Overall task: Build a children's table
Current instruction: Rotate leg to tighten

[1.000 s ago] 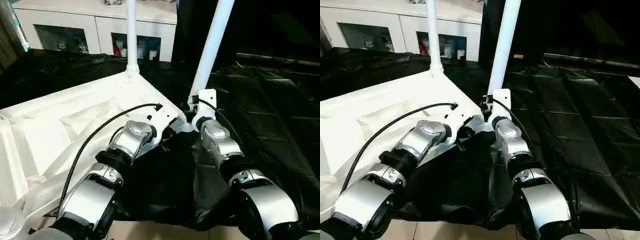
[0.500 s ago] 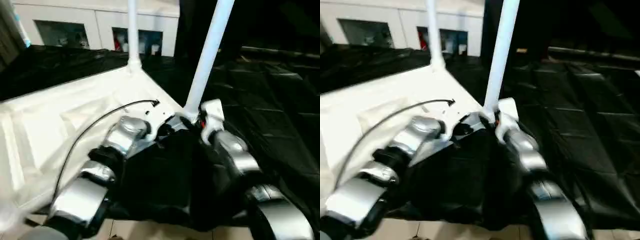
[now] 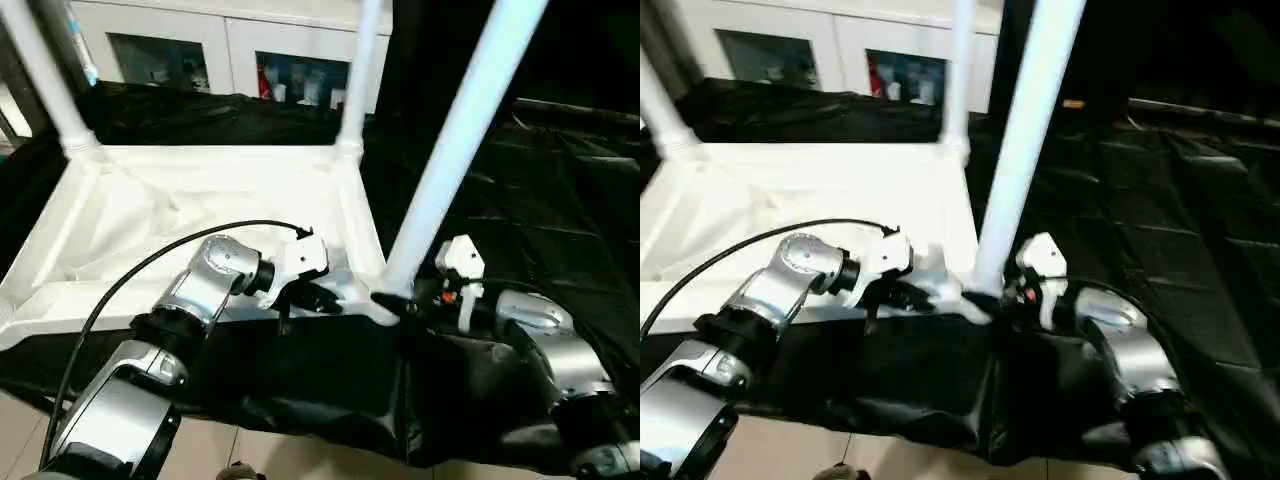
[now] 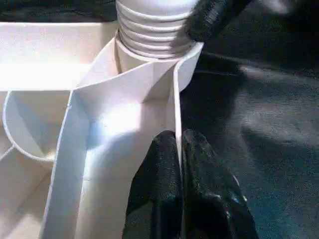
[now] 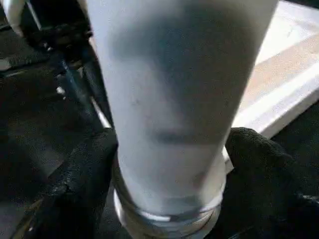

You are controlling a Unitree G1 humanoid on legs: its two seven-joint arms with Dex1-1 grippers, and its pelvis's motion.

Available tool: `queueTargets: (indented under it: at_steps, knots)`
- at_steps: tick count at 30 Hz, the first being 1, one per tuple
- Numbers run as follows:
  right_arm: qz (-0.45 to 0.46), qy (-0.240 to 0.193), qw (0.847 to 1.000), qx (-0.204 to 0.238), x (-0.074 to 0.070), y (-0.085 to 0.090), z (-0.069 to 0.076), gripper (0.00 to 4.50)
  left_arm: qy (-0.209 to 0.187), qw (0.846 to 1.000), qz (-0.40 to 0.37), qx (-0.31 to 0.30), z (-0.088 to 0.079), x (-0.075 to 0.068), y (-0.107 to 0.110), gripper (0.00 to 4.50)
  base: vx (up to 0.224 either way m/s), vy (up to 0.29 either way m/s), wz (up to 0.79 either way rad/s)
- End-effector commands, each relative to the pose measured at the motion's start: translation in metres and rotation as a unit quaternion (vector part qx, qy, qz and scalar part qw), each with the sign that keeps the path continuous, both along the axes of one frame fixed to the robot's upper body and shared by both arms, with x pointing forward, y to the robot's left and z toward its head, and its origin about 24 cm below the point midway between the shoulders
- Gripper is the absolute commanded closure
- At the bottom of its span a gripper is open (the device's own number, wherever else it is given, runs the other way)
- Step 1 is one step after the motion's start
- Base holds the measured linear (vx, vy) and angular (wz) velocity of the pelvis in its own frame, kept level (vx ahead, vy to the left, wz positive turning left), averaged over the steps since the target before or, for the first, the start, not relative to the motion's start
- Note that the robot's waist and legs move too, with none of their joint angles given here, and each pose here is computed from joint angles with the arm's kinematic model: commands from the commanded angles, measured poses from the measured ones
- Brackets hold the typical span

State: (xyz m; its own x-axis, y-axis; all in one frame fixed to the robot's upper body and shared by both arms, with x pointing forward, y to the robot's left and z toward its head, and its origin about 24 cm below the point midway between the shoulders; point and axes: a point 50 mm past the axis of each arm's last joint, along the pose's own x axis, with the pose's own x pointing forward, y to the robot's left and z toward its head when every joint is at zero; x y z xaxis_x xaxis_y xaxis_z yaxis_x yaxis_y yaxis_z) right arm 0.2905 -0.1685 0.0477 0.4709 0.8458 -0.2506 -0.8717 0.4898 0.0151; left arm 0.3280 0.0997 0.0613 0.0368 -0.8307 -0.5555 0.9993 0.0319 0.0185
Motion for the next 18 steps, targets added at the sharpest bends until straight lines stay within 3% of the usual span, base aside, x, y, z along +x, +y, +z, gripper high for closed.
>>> queueTargets:
  at_steps: [1,13,18]
  knots:
    - [0.015,0.005,1.000,-0.009,-0.003,0.001,-0.001,0.81,0.012,0.999,-0.027,-0.046,0.004,-0.005,-0.009,4.50,0.000,0.000,0.00]
    - [-0.004,0.020,1.000,-0.021,0.001,0.002,-0.008,1.61,0.011,0.999,-0.021,-0.045,0.005,-0.006,-0.005,4.50,0.000,0.000,0.00]
    - [-0.027,0.038,0.999,-0.019,0.001,0.003,-0.016,1.72,0.014,1.000,-0.002,-0.026,0.001,-0.004,-0.002,4.50,0.000,0.000,0.00]
